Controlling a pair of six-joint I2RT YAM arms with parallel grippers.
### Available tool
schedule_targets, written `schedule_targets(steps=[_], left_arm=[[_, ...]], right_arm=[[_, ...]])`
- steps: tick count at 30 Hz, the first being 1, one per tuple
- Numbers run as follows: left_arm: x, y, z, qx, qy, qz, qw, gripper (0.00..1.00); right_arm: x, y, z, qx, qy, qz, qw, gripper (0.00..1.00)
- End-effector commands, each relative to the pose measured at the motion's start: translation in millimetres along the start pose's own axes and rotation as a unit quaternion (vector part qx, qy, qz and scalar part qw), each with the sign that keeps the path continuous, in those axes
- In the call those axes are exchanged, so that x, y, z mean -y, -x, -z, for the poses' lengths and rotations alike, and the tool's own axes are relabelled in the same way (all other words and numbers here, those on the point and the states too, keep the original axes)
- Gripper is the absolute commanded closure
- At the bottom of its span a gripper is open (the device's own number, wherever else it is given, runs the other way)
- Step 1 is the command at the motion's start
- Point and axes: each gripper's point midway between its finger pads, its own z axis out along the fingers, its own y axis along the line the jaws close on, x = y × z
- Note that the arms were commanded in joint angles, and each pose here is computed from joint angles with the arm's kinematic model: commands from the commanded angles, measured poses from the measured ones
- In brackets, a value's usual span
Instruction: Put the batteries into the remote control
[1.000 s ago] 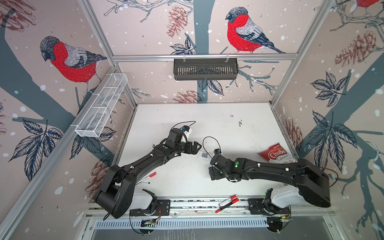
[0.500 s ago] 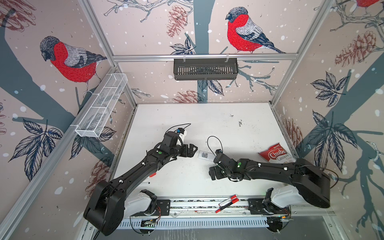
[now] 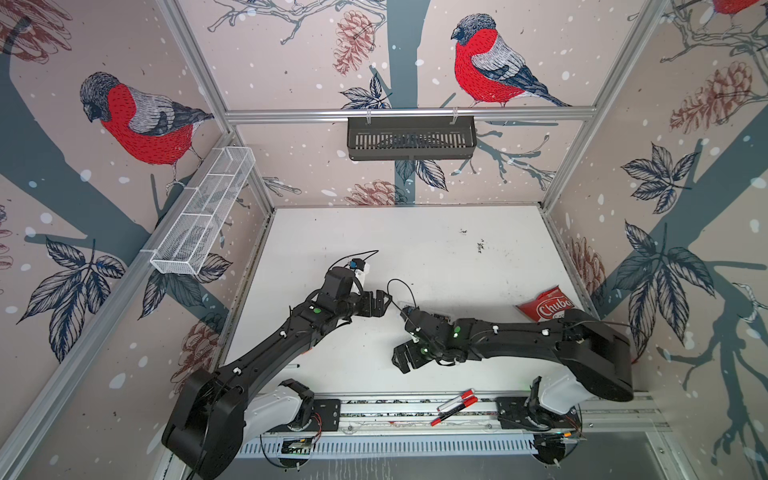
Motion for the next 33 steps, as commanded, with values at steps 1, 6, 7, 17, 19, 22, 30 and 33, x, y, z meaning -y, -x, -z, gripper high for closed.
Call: schedule_targets(steps=[1, 6, 7, 17, 19, 22, 30, 33], left_arm=[[1, 6, 1, 0.010, -0.002, -0.004, 1.000, 0.03], [-6, 11, 9, 0.027, 0.028, 0.001, 0.999, 0.03], [-11, 14, 12, 0.037, 0.043, 0.004, 0.998, 0.03], [-50, 35, 65, 0.109, 0.115, 0.058, 0.986, 0.03], [-50, 34, 71, 0.112, 0.120, 0.057, 0.985, 0.03], [-49, 34, 74, 0.116, 0.119, 0.056, 0.985, 0.03], [-46, 34, 73, 0.115, 0.110, 0.053, 0.986, 0.03], [-45, 34, 75, 0.118, 0.109, 0.052, 0.986, 0.03]], right_arm=[[-26, 20, -1, 0.008, 0.033, 0.018, 0.999, 0.01], [-19, 37, 13, 0.026, 0.042, 0.013, 0.999, 0.01], [-18, 41, 13, 0.027, 0.046, 0.016, 0.998, 0.01], [-15, 56, -25, -0.021, 0.067, 0.060, 0.996, 0.01], [-11, 47, -32, -0.038, 0.065, 0.058, 0.995, 0.01], [0, 29, -30, -0.052, 0.057, 0.051, 0.996, 0.01], [21, -23, -5, -0.081, 0.036, 0.034, 0.996, 0.01], [13, -32, 0, -0.082, 0.041, 0.047, 0.995, 0.01]])
